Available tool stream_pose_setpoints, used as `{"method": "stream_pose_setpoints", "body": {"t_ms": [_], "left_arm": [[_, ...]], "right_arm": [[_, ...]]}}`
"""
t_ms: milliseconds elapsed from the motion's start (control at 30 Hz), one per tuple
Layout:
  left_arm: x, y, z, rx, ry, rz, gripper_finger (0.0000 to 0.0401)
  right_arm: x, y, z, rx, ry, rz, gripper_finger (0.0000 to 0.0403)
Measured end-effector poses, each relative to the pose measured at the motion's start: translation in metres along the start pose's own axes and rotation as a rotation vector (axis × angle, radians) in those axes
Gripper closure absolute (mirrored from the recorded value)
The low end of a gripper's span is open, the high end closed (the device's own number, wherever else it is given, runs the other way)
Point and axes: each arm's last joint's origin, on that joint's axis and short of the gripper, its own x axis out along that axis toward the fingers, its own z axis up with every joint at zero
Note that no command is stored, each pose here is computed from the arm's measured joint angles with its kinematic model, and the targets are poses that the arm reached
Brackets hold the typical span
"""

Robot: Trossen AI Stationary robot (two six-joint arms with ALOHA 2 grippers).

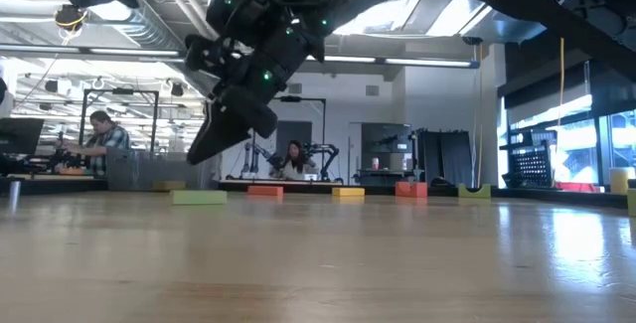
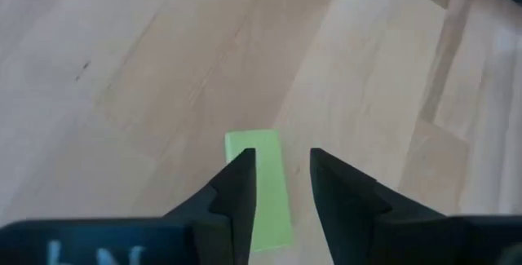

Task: Sort & place blocks by color
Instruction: Put the bottom left green block into the transparent bin

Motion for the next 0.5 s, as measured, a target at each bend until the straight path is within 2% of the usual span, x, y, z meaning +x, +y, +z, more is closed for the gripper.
{"method": "stream_pose_setpoints", "body": {"t_ms": [167,300,500], "left_arm": [[0.0000,0.0021,-0.0038,-0.047,0.054,0.007,0.0259],[-0.0001,0.0026,-0.0045,-0.047,0.060,0.012,0.0259],[-0.0001,0.0026,-0.0044,-0.047,0.060,0.013,0.0259]], "right_arm": [[-0.0023,0.0003,-0.0016,0.042,0.042,-0.008,0.0289],[-0.0024,-0.0019,-0.0020,0.058,0.073,-0.075,0.0289],[-0.0026,-0.0023,-0.0031,0.114,0.079,-0.076,0.0289]]}}
